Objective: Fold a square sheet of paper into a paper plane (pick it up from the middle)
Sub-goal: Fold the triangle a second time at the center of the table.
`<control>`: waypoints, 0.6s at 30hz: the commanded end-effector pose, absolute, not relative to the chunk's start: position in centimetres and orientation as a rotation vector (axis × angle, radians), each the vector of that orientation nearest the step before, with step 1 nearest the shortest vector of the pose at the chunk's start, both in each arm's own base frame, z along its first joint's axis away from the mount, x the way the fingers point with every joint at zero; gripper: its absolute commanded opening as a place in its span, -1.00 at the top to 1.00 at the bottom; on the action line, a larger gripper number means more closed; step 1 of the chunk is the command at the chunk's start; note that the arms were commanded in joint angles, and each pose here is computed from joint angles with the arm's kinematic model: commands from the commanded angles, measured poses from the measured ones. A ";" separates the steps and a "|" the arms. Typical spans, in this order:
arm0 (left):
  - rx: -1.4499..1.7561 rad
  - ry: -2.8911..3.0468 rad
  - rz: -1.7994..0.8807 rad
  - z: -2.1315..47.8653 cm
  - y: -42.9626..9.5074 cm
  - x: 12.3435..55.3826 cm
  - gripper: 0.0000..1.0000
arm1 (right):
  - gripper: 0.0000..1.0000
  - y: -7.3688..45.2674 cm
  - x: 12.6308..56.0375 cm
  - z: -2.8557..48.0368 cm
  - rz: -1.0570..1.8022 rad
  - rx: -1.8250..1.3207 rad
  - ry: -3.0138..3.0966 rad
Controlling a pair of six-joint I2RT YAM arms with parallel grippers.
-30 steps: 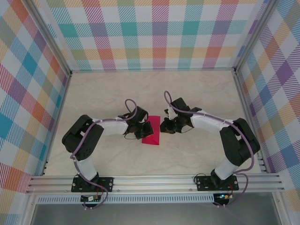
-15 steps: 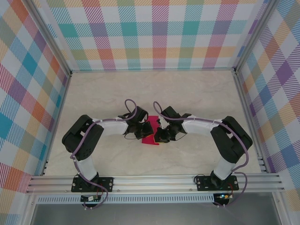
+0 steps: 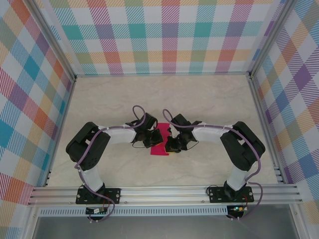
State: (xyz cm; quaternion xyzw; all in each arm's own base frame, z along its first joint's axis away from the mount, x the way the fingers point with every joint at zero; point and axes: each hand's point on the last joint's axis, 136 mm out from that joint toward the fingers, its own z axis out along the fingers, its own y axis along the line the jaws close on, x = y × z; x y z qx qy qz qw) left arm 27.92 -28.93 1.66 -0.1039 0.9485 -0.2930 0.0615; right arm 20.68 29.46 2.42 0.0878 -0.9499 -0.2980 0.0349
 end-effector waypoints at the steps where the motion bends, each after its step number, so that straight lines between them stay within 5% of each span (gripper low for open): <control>1: -0.408 3.038 -0.625 -3.3 -25.4 24.6 0.85 | 0.80 29.1 19.8 1.5 -0.863 0.260 -2.888; 18: -0.415 3.039 -0.635 -3.2 -25.6 24.6 0.85 | 0.80 29.4 20.3 3.6 -0.874 0.303 -2.955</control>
